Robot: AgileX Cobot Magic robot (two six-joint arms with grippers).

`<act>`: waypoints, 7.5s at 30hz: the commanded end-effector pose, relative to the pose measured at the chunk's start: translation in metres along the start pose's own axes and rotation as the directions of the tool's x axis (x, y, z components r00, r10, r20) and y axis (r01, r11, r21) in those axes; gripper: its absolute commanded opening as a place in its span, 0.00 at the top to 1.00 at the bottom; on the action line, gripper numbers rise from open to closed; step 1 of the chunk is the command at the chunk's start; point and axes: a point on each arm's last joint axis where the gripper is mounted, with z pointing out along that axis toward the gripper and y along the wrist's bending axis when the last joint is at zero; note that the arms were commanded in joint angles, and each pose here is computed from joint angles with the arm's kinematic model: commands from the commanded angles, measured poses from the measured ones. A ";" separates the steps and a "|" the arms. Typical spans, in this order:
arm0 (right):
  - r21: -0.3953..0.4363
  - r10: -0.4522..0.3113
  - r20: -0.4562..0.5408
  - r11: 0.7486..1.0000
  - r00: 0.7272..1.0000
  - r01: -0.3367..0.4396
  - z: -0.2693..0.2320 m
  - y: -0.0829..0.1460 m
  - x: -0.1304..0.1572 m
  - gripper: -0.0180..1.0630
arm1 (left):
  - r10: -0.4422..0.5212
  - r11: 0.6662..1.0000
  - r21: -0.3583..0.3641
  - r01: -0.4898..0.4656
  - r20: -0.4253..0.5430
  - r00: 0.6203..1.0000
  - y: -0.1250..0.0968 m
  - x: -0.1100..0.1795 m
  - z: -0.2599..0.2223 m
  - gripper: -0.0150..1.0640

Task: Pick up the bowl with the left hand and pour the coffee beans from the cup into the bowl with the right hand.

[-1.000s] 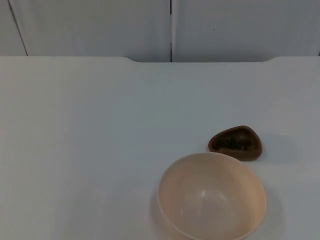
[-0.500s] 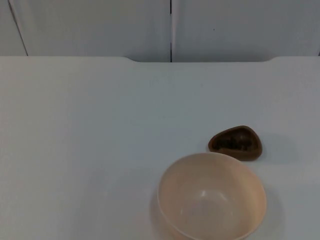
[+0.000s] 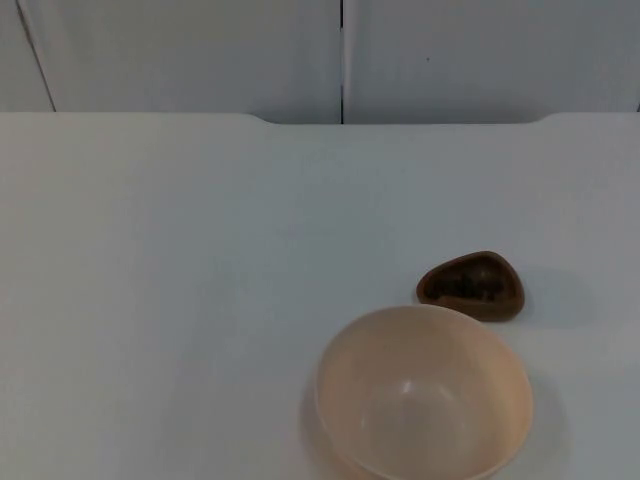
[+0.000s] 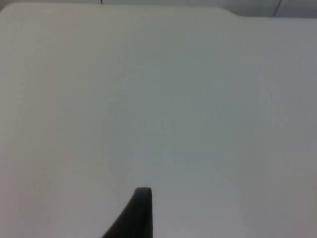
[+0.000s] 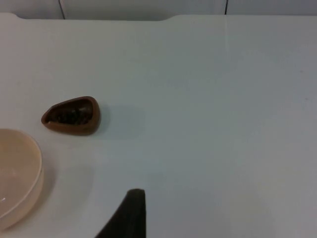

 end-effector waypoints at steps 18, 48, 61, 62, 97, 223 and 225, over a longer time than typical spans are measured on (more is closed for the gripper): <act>0.004 0.005 0.005 1.000 1.000 -0.005 0.000 0.000 0.000 0.01 | 0.061 0.975 0.222 -0.012 -0.217 0.974 -0.012 -0.011 0.055 0.01; 0.004 0.005 0.005 1.000 1.000 -0.005 0.000 0.000 0.000 0.01 | 0.221 0.921 0.387 -0.052 -0.406 0.887 -0.059 -0.003 0.126 0.01; 0.006 0.005 0.005 1.000 1.000 -0.005 0.000 0.000 0.000 0.01 | 0.291 0.901 0.428 -0.075 -0.467 0.835 -0.092 0.011 0.163 0.01; 0.006 0.005 0.005 1.000 1.000 -0.005 0.000 0.000 0.000 0.01 | 0.299 0.899 0.432 -0.079 -0.470 0.831 -0.095 0.013 0.165 0.01; 0.006 0.005 0.005 1.000 1.000 -0.005 0.000 0.000 0.000 0.01 | 0.353 0.912 0.378 -0.160 -0.525 0.774 -0.163 0.036 0.227 0.01; 0.006 0.005 0.005 1.000 1.000 -0.005 0.000 0.000 0.000 0.01 | 0.192 0.970 0.234 -0.061 -0.594 0.781 -0.196 0.099 0.282 0.01; 0.006 0.005 0.005 1.000 1.000 -0.005 0.000 0.000 0.000 0.01 | 0.193 0.970 0.235 -0.061 -0.588 0.785 -0.196 0.098 0.282 0.01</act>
